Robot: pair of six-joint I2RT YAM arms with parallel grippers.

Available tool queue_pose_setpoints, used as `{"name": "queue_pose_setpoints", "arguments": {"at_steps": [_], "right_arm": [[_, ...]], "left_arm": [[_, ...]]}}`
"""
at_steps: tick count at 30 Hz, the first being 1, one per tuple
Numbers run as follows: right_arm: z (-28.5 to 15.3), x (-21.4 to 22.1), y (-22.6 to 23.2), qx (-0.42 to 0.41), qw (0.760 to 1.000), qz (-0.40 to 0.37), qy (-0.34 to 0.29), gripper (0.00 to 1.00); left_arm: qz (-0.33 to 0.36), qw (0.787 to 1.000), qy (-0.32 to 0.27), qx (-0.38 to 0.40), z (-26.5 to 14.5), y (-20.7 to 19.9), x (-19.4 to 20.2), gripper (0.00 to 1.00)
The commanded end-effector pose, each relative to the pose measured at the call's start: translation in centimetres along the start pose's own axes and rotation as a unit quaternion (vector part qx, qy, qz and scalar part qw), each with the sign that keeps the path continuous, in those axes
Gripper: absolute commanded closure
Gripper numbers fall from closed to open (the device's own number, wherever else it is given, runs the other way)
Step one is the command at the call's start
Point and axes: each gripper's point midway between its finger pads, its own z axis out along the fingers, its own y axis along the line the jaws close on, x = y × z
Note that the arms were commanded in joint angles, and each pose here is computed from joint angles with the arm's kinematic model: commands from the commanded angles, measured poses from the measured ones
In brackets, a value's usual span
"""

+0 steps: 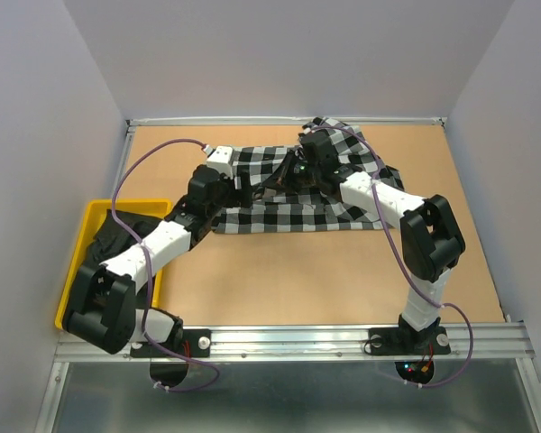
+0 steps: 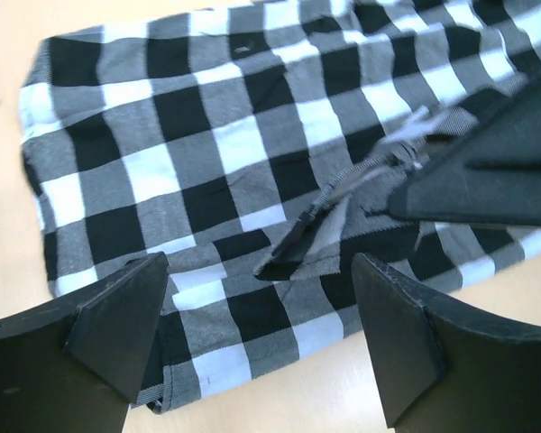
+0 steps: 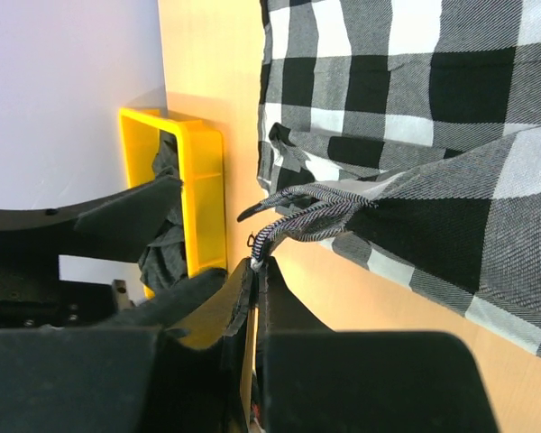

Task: Fold and stack the long sleeve shirts
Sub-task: Fold the shirt

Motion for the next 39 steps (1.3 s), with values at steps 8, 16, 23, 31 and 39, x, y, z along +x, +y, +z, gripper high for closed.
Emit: {"name": "queue_pose_setpoints", "arguments": {"at_steps": [8, 16, 23, 31, 39], "right_arm": [[1.5, -6.7, 5.2, -0.036, 0.993, -0.035, -0.106, 1.00], [2.3, -9.2, 6.5, -0.075, 0.983, -0.009, -0.169, 0.99], [4.4, -3.2, 4.1, -0.102, 0.986, -0.004, -0.135, 1.00], [5.2, 2.6, 1.2, -0.083, 0.991, -0.010, -0.103, 0.99], [5.6, 6.4, -0.9, -0.059, 0.997, -0.013, -0.056, 0.83]], "left_arm": [[-0.173, 0.971, -0.023, -0.163, -3.9, 4.6, -1.5, 0.06], [-0.218, 0.961, 0.001, -0.168, -6.4, 4.9, 2.0, 0.06], [-0.232, 0.958, 0.012, -0.167, -7.3, 4.8, 3.5, 0.07], [-0.242, 0.955, 0.028, -0.170, -7.6, 4.7, 4.6, 0.07], [-0.257, 0.951, 0.040, -0.170, -7.5, 4.5, 5.1, 0.07]]}}
